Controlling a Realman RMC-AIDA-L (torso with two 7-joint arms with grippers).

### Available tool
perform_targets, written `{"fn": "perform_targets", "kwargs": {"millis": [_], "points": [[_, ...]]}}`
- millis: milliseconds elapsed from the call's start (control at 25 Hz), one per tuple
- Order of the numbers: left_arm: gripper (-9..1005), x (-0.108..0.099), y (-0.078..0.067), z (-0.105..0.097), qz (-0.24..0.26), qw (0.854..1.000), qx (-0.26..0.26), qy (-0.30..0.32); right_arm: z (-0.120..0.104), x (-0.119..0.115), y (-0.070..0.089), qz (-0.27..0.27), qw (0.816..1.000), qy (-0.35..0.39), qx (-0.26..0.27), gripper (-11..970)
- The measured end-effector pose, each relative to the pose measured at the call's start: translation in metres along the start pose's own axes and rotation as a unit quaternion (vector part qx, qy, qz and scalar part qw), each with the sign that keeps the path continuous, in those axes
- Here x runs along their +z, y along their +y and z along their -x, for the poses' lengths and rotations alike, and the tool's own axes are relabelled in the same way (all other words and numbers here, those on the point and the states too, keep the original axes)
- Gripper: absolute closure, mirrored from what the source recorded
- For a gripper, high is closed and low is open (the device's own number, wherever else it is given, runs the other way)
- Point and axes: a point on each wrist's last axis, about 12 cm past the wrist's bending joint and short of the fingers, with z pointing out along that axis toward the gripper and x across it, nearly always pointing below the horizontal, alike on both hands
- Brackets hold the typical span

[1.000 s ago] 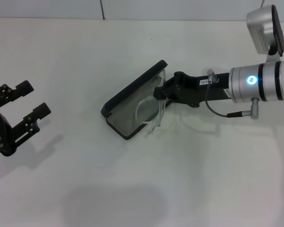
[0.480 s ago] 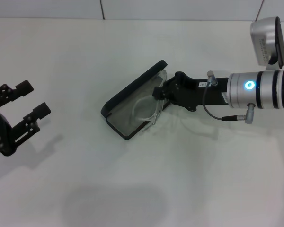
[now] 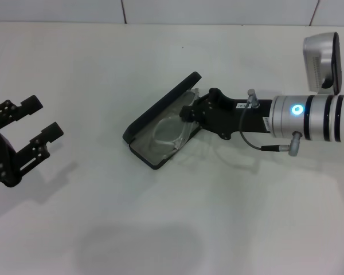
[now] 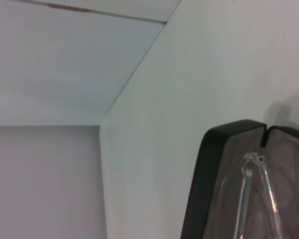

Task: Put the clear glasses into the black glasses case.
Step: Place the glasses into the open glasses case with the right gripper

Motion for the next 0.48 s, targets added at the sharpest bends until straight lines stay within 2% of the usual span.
{"fn": "perform_targets", "kwargs": {"millis": [480], "points": [[435, -0.0007, -0.0021, -0.0020, 0.002, 1.000, 0.004, -0.002, -0.0072, 0.0014, -0.0075, 0.005, 1.000, -0.012, 0.029, 912]]}}
